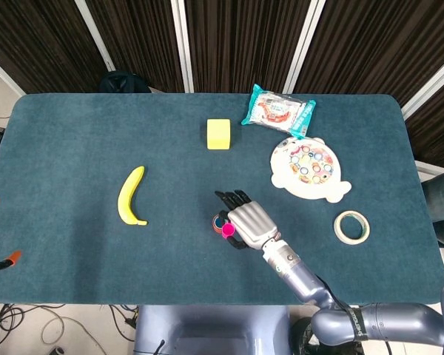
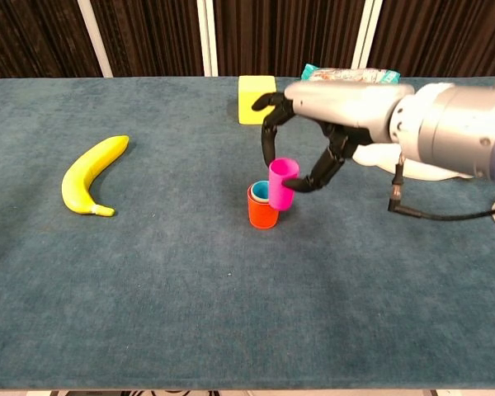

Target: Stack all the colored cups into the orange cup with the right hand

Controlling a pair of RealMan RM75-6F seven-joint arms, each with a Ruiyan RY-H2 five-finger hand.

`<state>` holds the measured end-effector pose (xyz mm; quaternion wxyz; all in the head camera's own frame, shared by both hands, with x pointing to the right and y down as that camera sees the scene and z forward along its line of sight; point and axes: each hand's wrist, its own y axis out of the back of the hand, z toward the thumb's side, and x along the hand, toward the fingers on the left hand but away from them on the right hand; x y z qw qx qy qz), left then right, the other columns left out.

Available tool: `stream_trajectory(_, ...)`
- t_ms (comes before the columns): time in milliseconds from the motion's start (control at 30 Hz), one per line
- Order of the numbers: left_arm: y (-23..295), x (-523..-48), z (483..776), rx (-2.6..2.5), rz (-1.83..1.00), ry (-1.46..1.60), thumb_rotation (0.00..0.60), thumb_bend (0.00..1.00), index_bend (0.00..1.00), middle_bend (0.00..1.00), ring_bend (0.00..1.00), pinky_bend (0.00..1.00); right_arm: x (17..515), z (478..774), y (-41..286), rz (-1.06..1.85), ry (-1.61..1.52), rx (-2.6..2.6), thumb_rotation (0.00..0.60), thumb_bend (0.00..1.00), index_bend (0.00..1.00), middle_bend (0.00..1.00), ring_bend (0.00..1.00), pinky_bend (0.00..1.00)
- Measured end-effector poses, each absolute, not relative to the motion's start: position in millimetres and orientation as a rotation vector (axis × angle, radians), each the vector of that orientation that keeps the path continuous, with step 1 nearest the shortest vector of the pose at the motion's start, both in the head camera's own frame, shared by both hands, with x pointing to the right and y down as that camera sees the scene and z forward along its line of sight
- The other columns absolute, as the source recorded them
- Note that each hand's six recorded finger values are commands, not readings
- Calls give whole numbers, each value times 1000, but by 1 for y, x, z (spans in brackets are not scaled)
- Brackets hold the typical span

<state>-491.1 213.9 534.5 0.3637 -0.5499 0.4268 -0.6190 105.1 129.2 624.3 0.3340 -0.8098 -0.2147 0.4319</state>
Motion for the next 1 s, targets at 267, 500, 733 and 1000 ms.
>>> stream_trajectory(267, 214, -491, 534, -1413, -1593, 1101, 600, 0, 0, 0, 0, 39, 95, 624, 112, 1161, -557, -2129, 600, 440, 498, 0, 96, 100)
stream_trajectory(500, 213, -494, 532, -1407, -1591, 1111, 600, 0, 0, 0, 0, 39, 88, 636, 105, 1194, -558, -2115, 600, 440, 498, 0, 96, 100)
stream_trajectory(733, 213, -494, 531, -1405, -1590, 1114, 600, 0, 0, 0, 0, 39, 86, 646, 100, 1216, -566, -2089, 600, 440, 498, 0, 96, 100)
stream_trajectory(1000, 213, -494, 531, -1404, -1591, 1111, 600, 0, 0, 0, 0, 39, 88, 652, 102, 1229, -562, -2082, 600, 440, 498, 0, 96, 100)
